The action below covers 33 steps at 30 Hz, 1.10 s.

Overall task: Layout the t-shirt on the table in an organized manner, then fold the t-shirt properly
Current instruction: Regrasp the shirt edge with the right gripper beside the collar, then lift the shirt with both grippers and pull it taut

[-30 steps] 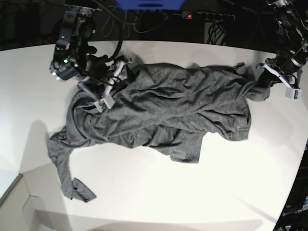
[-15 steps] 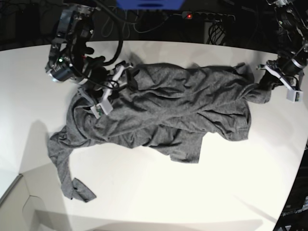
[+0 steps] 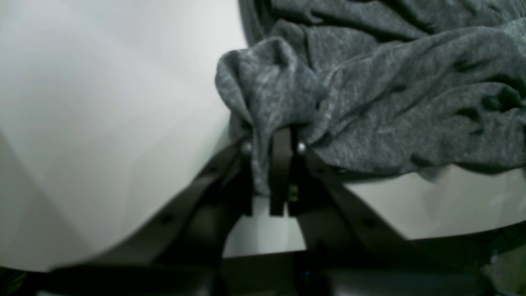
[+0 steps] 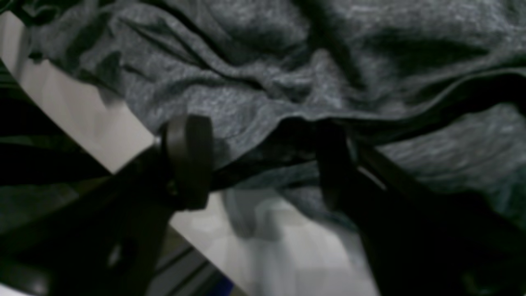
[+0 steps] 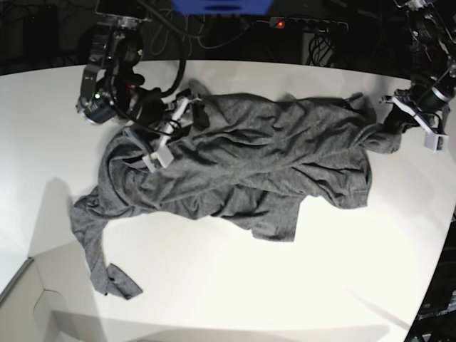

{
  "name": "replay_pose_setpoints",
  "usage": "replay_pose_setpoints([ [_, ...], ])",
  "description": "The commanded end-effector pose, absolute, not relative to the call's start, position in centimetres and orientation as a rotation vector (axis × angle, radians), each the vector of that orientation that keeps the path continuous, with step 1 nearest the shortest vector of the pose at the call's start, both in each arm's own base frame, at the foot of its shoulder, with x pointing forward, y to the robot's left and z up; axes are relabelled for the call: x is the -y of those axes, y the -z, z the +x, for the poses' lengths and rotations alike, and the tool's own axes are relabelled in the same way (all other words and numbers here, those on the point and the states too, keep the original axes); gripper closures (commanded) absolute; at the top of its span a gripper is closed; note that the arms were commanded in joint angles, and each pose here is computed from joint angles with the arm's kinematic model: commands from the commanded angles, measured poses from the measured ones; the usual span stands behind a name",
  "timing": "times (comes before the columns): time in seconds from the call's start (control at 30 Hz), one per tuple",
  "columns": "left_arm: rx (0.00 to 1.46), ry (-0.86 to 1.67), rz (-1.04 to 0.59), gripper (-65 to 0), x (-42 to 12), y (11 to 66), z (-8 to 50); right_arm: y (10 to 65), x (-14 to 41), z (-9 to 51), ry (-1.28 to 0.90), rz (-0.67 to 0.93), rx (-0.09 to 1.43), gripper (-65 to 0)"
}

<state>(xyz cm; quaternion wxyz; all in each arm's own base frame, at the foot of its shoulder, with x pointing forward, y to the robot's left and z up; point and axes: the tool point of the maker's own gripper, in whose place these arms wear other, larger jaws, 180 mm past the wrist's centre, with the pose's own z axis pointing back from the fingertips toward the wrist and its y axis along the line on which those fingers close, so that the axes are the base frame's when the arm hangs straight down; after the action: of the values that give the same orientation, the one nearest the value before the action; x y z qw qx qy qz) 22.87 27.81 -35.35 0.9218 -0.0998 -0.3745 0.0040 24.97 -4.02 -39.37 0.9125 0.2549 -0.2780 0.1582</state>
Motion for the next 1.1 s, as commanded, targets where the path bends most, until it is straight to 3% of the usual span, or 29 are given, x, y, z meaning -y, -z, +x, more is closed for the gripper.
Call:
replay_pose_setpoints([
  [0.0,0.816,0.011,-0.195,-0.1,-28.1,34.0,23.6,38.4,3.4,26.1,-0.328,0.550,0.620,-31.9],
  [0.23,0.840,0.004,-0.227,-0.1,-27.6,33.6,23.9,39.0,3.2,26.4,-0.319,0.565,0.601,0.0],
  [0.4,0.888,-0.008,-0.292,-0.1,-26.9,32.6,24.3,37.8,7.1,27.5,-0.292,0.475,0.659,0.0],
  [0.7,0.967,-0.012,-0.377,-0.1,-25.7,30.7,26.0,31.9,19.3,28.2,-0.148,0.161,0.849,0.0],
  [1.07,1.185,0.048,-0.540,-0.1,-20.4,24.8,33.4,22.8,22.6,35.3,-0.192,0.043,1.094,0.0],
])
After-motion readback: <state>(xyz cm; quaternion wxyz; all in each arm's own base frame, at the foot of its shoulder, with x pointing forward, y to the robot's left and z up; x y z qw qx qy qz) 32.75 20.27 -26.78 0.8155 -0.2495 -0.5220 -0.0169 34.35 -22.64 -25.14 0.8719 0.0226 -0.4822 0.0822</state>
